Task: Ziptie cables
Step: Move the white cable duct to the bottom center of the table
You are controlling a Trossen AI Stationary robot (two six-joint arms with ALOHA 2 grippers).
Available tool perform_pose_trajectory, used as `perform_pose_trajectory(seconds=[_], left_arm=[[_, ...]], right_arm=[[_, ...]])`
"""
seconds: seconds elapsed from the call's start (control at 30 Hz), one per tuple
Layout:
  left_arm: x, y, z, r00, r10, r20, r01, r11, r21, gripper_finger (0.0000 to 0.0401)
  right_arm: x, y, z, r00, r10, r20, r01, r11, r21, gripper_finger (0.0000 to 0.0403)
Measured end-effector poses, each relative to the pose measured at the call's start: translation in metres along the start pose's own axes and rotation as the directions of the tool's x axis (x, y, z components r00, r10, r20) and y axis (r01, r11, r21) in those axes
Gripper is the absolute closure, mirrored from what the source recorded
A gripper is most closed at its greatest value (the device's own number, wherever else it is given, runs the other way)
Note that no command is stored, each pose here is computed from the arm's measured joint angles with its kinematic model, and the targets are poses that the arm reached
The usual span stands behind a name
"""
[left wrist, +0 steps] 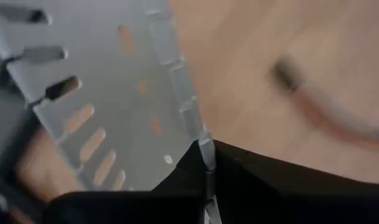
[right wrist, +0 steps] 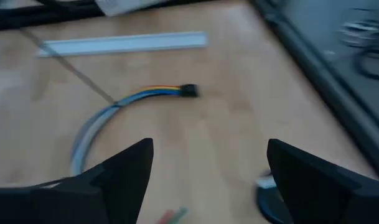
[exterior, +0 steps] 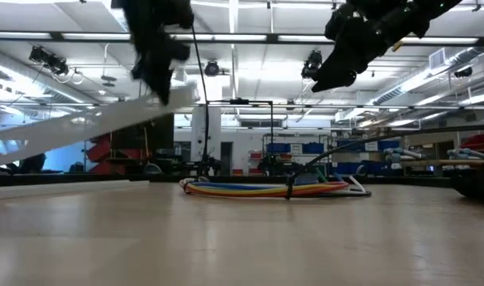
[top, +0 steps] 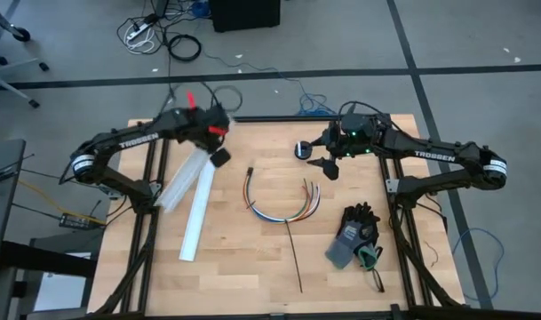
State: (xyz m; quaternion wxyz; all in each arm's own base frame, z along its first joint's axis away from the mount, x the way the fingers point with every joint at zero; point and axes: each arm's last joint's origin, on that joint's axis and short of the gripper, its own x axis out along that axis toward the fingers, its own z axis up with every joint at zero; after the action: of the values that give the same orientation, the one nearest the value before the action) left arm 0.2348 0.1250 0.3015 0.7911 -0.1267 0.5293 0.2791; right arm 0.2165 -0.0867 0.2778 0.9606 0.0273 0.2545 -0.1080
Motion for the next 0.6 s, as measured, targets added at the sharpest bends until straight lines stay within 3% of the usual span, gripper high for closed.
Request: perform_pose_trajectory(seconds=[0.1,0.23,0.43,0.6], left_arm=[[-0.040,-0.011,0.022,0.984,-0.109,0.141,0.103,0.993,0.055,0.0401],[-0.091,-0.035,0.035,0.928,-0.259,0.269,0.221,0.962,0.162,0.0401],[-0.136,-0.090,0.020,0.837,-0.471,0.280,0.377,0.866,0.328,0.0401],[-0.149,-0.149,0.000,0.784,-0.553,0.282,0.415,0.805,0.425,0.0401]], right_arm=[[-0.011,-0.006,-0.001,0.996,-0.090,-0.014,0.089,0.996,-0.002,0.0095],[-0.027,-0.012,-0.003,0.993,-0.118,-0.021,0.118,0.993,0.026,0.0096],[-0.043,-0.010,-0.001,0.995,-0.094,0.033,0.094,0.995,0.019,0.0096],[-0.045,-0.007,0.005,0.992,-0.087,0.090,0.086,0.996,0.018,0.0096]])
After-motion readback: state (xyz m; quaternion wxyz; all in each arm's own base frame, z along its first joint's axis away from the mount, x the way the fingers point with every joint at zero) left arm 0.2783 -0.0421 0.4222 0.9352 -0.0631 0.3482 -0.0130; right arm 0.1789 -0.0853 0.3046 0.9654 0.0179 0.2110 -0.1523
